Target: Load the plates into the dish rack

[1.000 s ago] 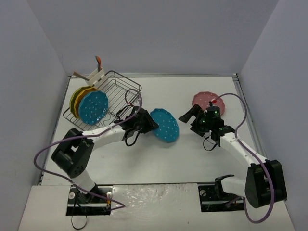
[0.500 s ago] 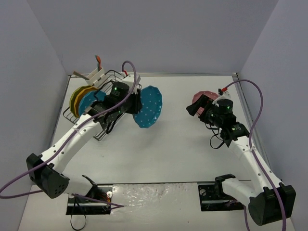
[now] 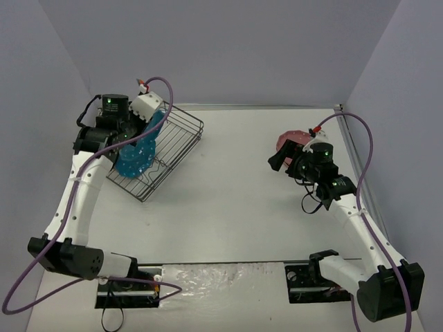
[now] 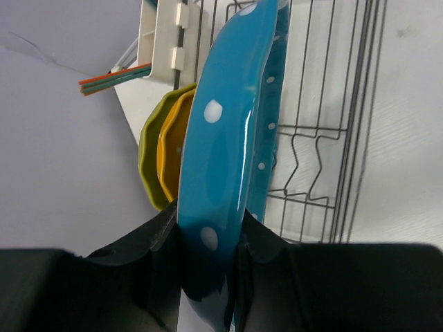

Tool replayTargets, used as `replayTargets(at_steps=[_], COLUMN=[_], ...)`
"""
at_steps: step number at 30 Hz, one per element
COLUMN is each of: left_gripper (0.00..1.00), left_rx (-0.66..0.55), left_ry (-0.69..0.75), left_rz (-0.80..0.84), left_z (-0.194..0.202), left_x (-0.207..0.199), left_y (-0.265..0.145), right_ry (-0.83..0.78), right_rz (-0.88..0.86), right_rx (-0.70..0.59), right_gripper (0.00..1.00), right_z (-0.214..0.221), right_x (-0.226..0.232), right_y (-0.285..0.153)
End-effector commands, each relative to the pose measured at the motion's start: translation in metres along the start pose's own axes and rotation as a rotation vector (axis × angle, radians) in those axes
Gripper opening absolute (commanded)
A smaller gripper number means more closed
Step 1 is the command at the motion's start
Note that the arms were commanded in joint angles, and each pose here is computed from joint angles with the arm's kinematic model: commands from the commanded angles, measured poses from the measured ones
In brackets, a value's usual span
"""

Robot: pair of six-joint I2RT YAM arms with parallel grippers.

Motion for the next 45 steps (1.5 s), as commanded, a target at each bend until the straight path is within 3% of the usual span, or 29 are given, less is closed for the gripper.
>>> replayTargets(at_steps=[1,15,36,45], left_gripper=[0.0,0.0,0.01,0.19], left_rx=[-0.095,-0.023,0.064,0.09], left_ry=[0.168,0.15,0.088,0.066], left_rz=[-0.121,-0.033,0.066,0.077], left_z=[-0.009,0.027,0.069,0.083], left_x=[0.047,0.051,0.021,0.009], left_y=[-0.004,0.058,0.108,0.127], right_ry=[-0.044,-0.06,-0.054,-0.055], right_rz=[-0.025,-0.006,0.018,0.031], right_rx=[-0.022,0.014,0.035,0.031], right_gripper=[1.0,1.0,1.0,1.0], right_z=[-0.006,0.0,0.004,0.005], right_x=[0.002,-0.005,-0.011,-0.014], right_y=[0.003,0.009,0.016,0.016])
Point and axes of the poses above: each gripper's point midway between its finger pads, its own y axis out along the fingers, its own x axis along the line the jaws close on, z = x × y, the point moved 9 cm from there along -y, back along the fingers, and after that the axes turned 14 degrees about y, right-handed, at the moved point
